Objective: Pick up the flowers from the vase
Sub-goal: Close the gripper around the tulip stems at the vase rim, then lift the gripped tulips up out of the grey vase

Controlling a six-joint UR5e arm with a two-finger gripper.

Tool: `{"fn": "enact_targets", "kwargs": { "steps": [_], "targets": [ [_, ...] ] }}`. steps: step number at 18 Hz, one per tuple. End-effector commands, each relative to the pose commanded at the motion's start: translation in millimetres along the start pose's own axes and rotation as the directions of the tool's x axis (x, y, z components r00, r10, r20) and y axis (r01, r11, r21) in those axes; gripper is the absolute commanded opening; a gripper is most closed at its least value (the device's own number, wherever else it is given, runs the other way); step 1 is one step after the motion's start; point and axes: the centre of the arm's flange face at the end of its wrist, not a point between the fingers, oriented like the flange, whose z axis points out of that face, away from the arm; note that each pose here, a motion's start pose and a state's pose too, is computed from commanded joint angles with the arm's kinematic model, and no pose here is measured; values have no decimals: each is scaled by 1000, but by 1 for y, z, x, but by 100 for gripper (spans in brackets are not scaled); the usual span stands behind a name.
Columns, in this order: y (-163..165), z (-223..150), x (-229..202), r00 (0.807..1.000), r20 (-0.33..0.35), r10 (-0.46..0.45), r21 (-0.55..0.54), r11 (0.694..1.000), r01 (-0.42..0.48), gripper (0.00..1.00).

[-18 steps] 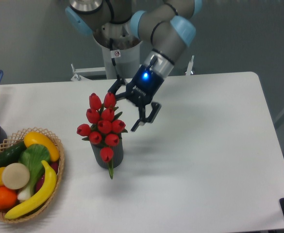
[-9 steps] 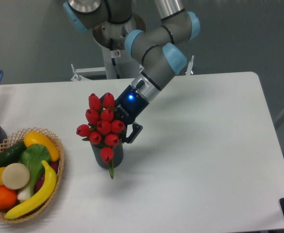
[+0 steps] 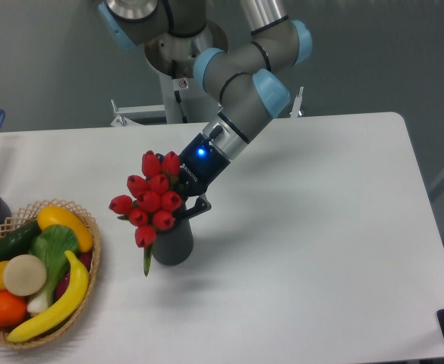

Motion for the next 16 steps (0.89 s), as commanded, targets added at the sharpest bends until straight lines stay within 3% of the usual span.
{"fn": "enact_targets", "kwargs": {
  "steps": [8,16],
  "targets": [
    [-55,-36,2,991,71,-112,34,993,110,0],
    [-119,-71,-17,953,121,-277,100,959,266,0]
  ]
}}
